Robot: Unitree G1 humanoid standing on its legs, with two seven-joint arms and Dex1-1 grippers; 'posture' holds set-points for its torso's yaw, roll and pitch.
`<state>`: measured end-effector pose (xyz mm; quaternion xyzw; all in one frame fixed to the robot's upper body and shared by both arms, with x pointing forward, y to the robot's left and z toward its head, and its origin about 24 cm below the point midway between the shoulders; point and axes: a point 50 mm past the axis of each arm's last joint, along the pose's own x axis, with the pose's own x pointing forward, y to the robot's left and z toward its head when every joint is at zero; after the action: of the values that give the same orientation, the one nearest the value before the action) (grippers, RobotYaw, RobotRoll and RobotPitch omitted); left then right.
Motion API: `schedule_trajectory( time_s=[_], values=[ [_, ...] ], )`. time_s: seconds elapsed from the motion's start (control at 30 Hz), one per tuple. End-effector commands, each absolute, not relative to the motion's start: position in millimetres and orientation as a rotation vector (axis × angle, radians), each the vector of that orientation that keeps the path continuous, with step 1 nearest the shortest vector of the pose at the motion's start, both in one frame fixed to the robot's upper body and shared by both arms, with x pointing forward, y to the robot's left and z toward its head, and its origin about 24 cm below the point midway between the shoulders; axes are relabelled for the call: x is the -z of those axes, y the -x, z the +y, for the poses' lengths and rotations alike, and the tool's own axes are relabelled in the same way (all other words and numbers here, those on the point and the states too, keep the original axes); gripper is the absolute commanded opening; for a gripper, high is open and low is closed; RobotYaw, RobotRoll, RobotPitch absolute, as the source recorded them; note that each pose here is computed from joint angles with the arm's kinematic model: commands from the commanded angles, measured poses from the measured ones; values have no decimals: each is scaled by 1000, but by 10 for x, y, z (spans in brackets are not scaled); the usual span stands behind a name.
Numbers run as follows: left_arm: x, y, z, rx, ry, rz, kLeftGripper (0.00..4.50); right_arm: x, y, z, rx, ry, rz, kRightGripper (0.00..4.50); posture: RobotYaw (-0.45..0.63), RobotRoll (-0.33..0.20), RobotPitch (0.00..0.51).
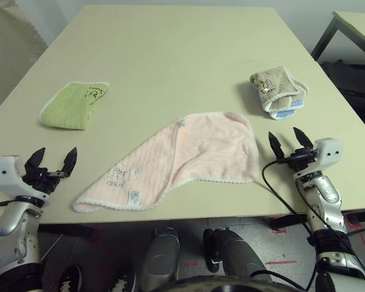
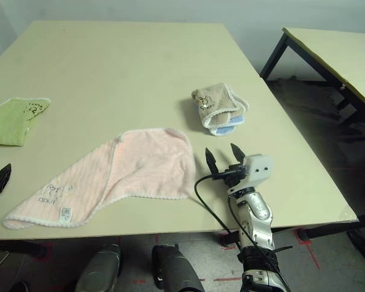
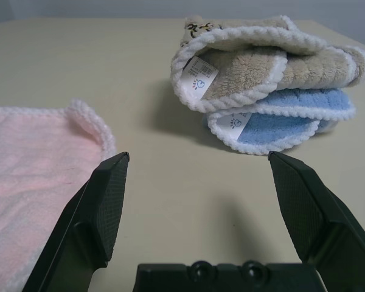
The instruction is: Fold the towel and set it aside.
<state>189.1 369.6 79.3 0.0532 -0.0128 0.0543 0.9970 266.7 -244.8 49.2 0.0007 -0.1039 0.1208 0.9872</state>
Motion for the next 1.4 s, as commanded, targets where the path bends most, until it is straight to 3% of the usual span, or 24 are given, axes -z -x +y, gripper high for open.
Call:
schedule_trajectory(
  time_s=[0.03, 1.27, 1.4],
  values=[
    [-752, -1873, 3710, -115, -104, -14, 4491, -454, -2664, -2442, -249, 9, -191, 4500, 156, 0, 129],
    [-791, -1921, 3755, -105, -114, -33, 4491, -467, -2705, -2471, -265, 19, -197, 4500, 153, 0, 109],
    [-857, -1910, 3721, -29, -114, -59, 4491, -478, -2699, -2467, -284, 34, -194, 4500, 157, 0, 110]
  ],
)
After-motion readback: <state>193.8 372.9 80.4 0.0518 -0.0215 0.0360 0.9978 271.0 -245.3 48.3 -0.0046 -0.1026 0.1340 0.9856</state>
